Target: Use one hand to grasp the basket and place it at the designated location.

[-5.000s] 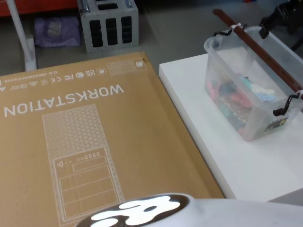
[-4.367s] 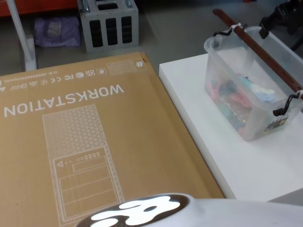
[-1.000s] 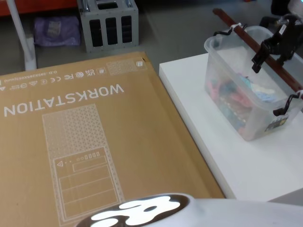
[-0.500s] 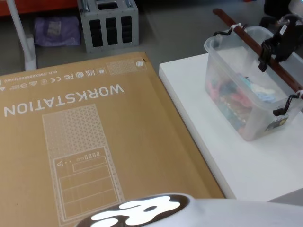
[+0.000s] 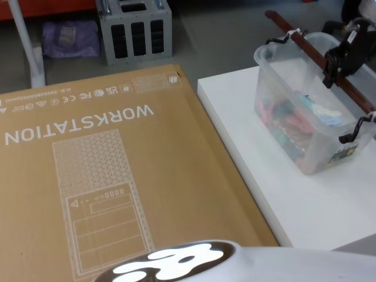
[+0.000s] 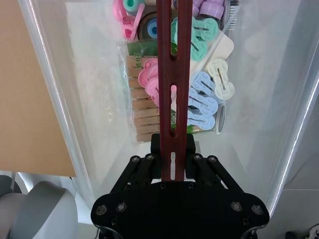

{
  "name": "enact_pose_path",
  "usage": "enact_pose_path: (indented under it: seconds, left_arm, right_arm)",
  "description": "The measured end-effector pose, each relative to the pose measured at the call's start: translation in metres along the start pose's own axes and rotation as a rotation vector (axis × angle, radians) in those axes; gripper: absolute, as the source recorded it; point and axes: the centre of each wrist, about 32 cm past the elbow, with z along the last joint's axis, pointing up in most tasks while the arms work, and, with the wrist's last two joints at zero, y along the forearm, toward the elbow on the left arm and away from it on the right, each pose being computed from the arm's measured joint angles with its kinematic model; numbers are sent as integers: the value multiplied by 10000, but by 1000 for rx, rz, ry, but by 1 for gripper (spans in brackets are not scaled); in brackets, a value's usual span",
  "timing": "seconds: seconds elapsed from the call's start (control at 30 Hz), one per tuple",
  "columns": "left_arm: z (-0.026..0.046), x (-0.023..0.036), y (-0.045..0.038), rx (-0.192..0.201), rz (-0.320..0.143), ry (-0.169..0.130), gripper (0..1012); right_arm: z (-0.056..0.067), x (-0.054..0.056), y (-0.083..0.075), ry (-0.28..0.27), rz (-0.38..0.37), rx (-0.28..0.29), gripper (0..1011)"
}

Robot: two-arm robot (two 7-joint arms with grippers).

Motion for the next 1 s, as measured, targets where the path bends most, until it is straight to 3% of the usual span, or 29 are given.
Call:
enact_pose_path:
  seconds: [0.53, 0.73, 1.0]
  left_arm:
    - [0, 0, 0, 0, 0, 0, 0]
    - [0, 0, 0, 0, 0, 0, 0]
    - [0, 0, 0, 0, 0, 0, 0]
  right_arm:
    - [-10, -16, -29, 4, -19, 1, 234]
    - [-14, -108, -315, -9, -97, 11, 234]
    - [-6, -133, -410, -16, -122, 14, 234]
